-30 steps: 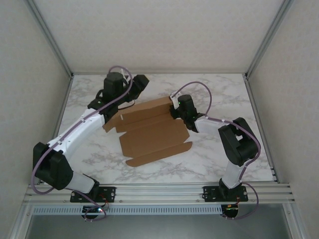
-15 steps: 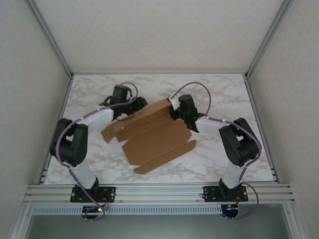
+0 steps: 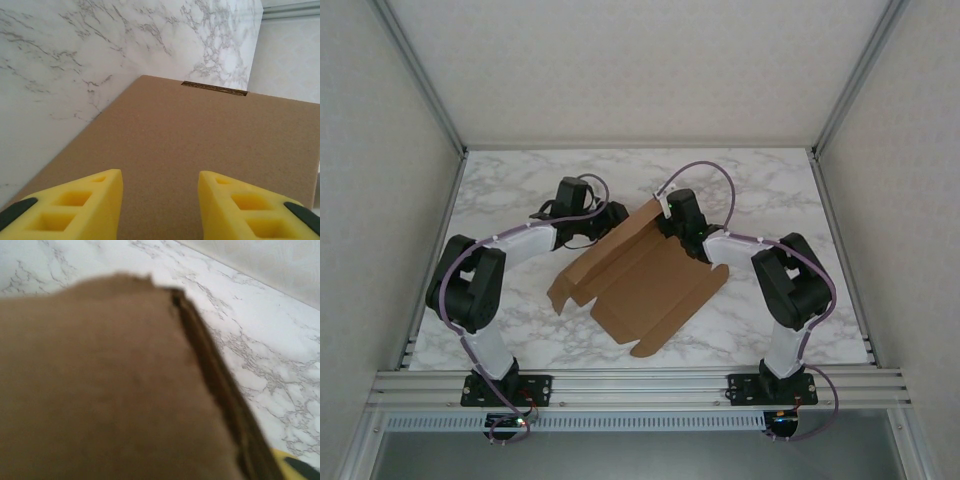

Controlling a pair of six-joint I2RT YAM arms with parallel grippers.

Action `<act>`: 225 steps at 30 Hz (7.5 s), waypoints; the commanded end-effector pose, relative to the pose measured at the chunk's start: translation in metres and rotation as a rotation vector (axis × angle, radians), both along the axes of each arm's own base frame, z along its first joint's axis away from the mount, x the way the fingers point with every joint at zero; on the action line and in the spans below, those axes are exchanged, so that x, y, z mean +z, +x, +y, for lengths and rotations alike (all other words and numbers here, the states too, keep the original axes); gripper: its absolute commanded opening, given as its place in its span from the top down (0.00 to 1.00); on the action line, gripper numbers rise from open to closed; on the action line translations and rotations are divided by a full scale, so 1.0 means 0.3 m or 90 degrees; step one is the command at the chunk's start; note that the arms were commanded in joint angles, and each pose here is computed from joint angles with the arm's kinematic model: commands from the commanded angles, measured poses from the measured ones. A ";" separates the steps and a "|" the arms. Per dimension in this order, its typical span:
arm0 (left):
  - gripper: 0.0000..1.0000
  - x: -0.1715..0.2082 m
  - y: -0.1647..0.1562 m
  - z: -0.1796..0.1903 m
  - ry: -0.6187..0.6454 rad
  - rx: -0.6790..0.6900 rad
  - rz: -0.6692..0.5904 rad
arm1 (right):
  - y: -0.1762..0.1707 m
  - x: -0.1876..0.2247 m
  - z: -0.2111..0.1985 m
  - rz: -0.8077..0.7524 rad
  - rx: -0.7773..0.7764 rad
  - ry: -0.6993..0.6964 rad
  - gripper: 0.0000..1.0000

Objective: Fold the paper box

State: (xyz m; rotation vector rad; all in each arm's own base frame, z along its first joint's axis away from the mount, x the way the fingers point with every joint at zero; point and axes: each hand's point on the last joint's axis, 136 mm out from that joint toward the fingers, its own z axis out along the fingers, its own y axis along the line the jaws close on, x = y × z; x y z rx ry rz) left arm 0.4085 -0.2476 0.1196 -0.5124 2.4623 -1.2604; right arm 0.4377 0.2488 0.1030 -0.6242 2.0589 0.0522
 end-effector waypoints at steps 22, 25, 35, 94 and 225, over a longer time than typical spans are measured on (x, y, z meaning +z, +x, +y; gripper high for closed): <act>0.51 0.179 0.071 0.110 0.088 0.038 -0.115 | -0.144 0.196 -0.089 -0.008 0.118 0.109 0.38; 0.52 0.166 0.069 0.093 0.087 0.027 -0.108 | -0.135 0.152 -0.073 -0.005 0.153 0.078 0.39; 0.52 0.170 0.068 0.058 0.078 -0.001 -0.114 | -0.021 0.078 0.010 -0.009 0.192 0.087 0.44; 0.47 0.308 -0.099 0.261 0.203 0.009 -0.163 | -0.213 -0.036 -0.338 0.004 -0.276 0.075 1.00; 0.62 -0.329 0.009 0.179 0.196 0.063 -0.111 | -0.238 -0.109 -0.227 0.140 -0.211 0.106 1.00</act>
